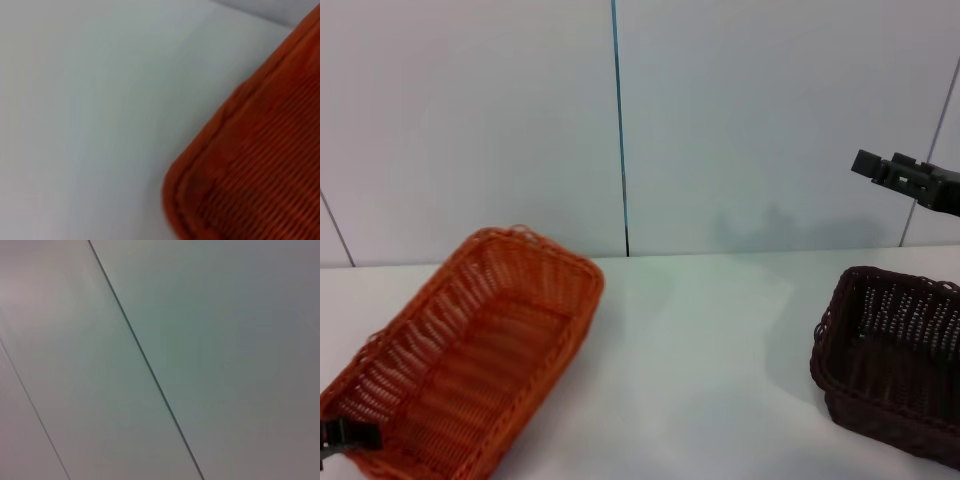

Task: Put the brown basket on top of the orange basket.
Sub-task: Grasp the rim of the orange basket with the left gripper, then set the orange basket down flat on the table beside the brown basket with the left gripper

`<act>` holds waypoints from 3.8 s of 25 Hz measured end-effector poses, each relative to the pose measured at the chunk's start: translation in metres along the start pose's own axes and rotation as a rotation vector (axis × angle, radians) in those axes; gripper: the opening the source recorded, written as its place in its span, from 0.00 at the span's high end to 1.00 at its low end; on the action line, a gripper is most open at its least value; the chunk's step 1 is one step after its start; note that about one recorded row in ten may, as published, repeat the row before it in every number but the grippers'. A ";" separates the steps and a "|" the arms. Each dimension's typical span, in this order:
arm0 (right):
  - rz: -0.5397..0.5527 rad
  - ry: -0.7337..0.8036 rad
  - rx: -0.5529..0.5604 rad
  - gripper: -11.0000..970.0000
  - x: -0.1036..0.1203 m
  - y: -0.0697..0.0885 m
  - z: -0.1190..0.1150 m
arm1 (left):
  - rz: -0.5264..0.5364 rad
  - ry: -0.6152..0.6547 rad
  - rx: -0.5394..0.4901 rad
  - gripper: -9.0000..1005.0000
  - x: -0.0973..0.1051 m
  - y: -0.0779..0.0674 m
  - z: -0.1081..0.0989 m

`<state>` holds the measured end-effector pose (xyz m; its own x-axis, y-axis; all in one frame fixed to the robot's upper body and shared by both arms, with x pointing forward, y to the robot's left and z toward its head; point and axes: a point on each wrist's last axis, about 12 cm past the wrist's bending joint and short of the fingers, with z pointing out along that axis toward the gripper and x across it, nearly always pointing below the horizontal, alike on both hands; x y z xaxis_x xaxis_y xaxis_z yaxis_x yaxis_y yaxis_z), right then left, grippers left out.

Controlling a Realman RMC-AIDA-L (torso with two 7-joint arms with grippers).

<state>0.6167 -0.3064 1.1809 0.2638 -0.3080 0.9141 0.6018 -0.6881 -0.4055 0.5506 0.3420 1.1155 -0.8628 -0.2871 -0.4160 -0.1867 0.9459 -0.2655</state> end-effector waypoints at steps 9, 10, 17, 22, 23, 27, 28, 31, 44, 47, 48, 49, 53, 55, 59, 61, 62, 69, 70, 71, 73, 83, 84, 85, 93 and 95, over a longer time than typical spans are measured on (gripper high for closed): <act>0.000 0.005 -0.011 0.06 0.001 0.002 -0.001 | -0.020 0.012 -0.004 0.24 0.006 0.004 0.010; 0.000 0.006 -0.016 0.06 0.001 0.002 -0.001 | -0.021 0.012 -0.003 0.24 0.007 0.004 0.010; -0.009 0.011 -0.038 0.06 0.002 0.005 -0.001 | -0.024 0.009 0.007 0.24 0.004 0.000 0.011; -0.007 0.017 -0.061 0.06 0.002 0.008 -0.003 | -0.023 0.009 0.014 0.24 0.002 -0.005 0.011; -0.007 0.019 -0.063 0.06 0.002 0.008 -0.003 | -0.023 0.011 0.014 0.24 0.002 -0.005 0.011; -0.006 0.022 -0.068 0.06 0.002 0.009 -0.004 | -0.023 0.022 0.018 0.24 0.003 -0.007 0.014; -0.006 0.023 -0.070 0.07 0.002 0.009 -0.004 | -0.023 0.024 0.019 0.24 0.003 -0.007 0.015; -0.005 0.025 -0.077 0.07 0.003 0.010 -0.005 | -0.019 0.044 0.026 0.30 0.004 -0.009 0.016; -0.009 0.031 -0.091 0.07 0.004 0.012 -0.004 | -0.004 0.066 0.034 0.70 0.004 -0.011 0.016; -0.008 0.031 -0.093 0.07 0.004 0.012 -0.005 | -0.003 0.065 0.034 0.74 0.004 -0.011 0.016; -0.007 0.031 -0.094 0.07 0.004 0.012 -0.005 | -0.003 0.064 0.035 0.74 0.004 -0.011 0.016; -0.006 0.033 -0.095 0.07 0.003 0.013 -0.006 | -0.002 0.065 0.035 0.75 0.004 -0.011 0.016; -0.002 0.036 -0.099 0.07 0.003 0.013 -0.007 | 0.004 0.068 0.036 0.77 0.004 -0.013 0.017; -0.001 0.036 -0.098 0.07 0.002 0.013 -0.007 | 0.007 0.069 0.037 0.78 0.003 -0.013 0.017; 0.002 0.036 -0.097 0.07 0.001 0.012 -0.006 | 0.006 0.075 0.039 0.79 0.004 -0.014 0.016; 0.002 0.036 -0.097 0.07 0.001 0.012 -0.006 | -0.005 0.079 0.041 0.79 0.004 -0.012 0.016; 0.002 0.036 -0.097 0.07 0.001 0.012 -0.006 | -0.010 0.079 0.041 0.79 0.004 -0.011 0.015; 0.005 0.037 -0.096 0.07 0.000 0.012 -0.006 | -0.067 0.051 0.065 0.81 -0.004 -0.008 0.010; 0.006 0.038 -0.096 0.07 0.000 0.012 -0.006 | -0.083 0.043 0.071 0.81 -0.006 -0.007 0.008; 0.007 0.038 -0.096 0.07 0.000 0.012 -0.006 | -0.103 0.033 0.078 0.81 -0.008 -0.005 0.007; 0.007 0.039 -0.096 0.07 0.000 0.012 -0.006 | -0.141 0.020 0.096 0.82 -0.012 -0.003 0.003; 0.012 0.043 -0.096 0.07 0.000 0.012 -0.006 | -0.236 -0.003 0.261 0.83 -0.028 0.005 -0.010; 0.012 0.043 -0.096 0.07 0.000 0.012 -0.006 | -0.249 -0.015 0.287 0.83 -0.030 0.007 -0.013; 0.013 0.043 -0.095 0.07 0.000 0.012 -0.006 | -0.254 -0.022 0.303 0.83 -0.031 0.007 -0.014; 0.018 0.044 -0.095 0.07 0.000 0.012 -0.006 | -0.272 -0.040 0.377 0.83 -0.039 0.014 -0.026; 0.019 0.045 -0.094 0.07 0.000 0.011 -0.005 | -0.272 -0.043 0.392 0.83 -0.041 0.014 -0.029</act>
<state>0.6194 -0.3178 1.1761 0.2392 -0.3497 0.9058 0.5229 -0.7397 -0.4236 0.5699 0.3710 1.1536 -0.7855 -0.5302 -0.3191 -0.2048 0.7094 -0.6744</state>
